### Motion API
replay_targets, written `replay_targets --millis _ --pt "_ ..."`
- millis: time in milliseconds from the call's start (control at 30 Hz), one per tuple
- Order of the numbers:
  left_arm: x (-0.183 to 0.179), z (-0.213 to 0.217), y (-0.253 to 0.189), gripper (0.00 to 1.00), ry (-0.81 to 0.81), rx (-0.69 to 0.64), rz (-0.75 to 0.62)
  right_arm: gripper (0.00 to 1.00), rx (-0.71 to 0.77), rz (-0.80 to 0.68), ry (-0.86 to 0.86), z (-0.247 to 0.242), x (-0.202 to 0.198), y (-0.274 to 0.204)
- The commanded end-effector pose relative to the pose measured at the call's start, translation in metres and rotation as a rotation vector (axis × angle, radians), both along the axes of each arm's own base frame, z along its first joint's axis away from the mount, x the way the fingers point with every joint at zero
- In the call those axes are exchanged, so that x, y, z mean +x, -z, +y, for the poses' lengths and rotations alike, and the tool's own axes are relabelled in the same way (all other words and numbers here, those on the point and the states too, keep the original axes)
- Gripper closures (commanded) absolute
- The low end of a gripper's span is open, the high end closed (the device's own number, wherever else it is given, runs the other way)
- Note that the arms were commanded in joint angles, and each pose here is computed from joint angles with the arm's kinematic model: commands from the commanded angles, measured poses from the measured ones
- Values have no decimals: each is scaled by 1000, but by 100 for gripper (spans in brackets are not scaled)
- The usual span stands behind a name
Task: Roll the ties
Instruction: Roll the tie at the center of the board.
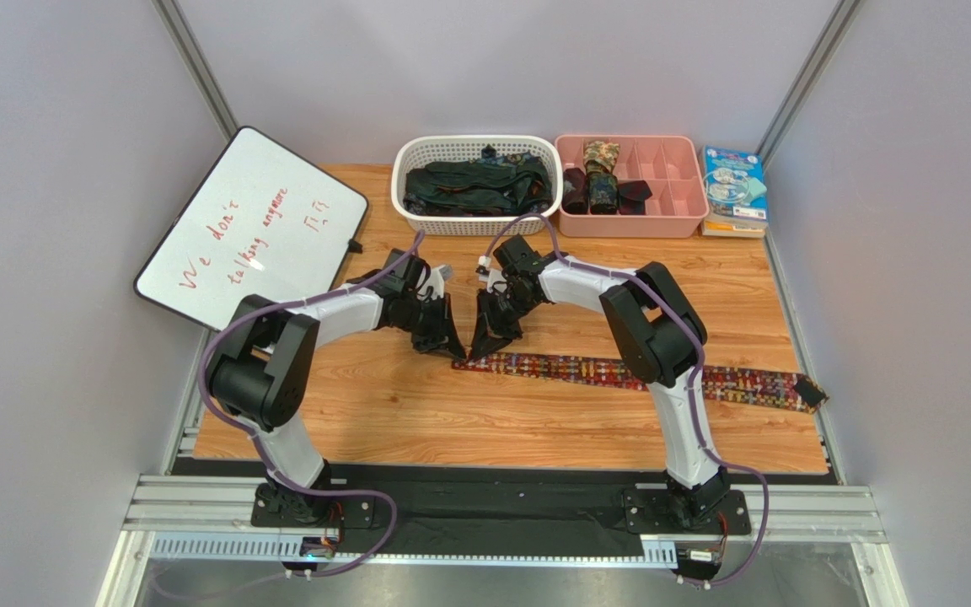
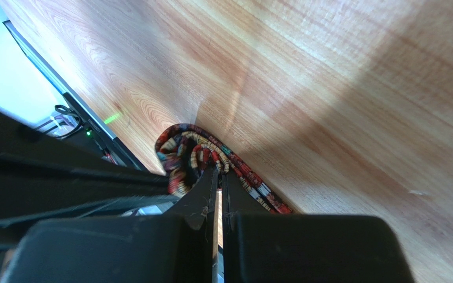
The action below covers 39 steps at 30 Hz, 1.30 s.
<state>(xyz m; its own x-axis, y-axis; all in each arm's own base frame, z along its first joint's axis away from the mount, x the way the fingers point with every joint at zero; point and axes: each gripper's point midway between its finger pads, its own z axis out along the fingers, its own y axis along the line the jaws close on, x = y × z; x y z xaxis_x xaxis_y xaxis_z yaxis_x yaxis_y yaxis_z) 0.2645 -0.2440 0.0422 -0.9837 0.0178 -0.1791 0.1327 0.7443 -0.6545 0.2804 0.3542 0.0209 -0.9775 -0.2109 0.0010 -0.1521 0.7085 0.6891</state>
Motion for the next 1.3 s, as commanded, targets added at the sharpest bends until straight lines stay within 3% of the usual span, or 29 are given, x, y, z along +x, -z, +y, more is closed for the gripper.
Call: replay_targets --millis 0,233,400,833,1267 --pt "11 -4 7 100 -22 10 -6 100 -50 -23 -2 -5 1 15" --pt "7 4 27 100 -52 65 39 84 -5 -24 1 -8 -5 -11" --pt "5 7 31 100 -56 77 51 78 11 -24 15 -11 -5 -22" --pt "7 7 32 100 -63 76 62 71 74 -24 76 0 5 -37" --pt "6 3 31 100 -69 51 79 70 55 0 94 6 8 -17"
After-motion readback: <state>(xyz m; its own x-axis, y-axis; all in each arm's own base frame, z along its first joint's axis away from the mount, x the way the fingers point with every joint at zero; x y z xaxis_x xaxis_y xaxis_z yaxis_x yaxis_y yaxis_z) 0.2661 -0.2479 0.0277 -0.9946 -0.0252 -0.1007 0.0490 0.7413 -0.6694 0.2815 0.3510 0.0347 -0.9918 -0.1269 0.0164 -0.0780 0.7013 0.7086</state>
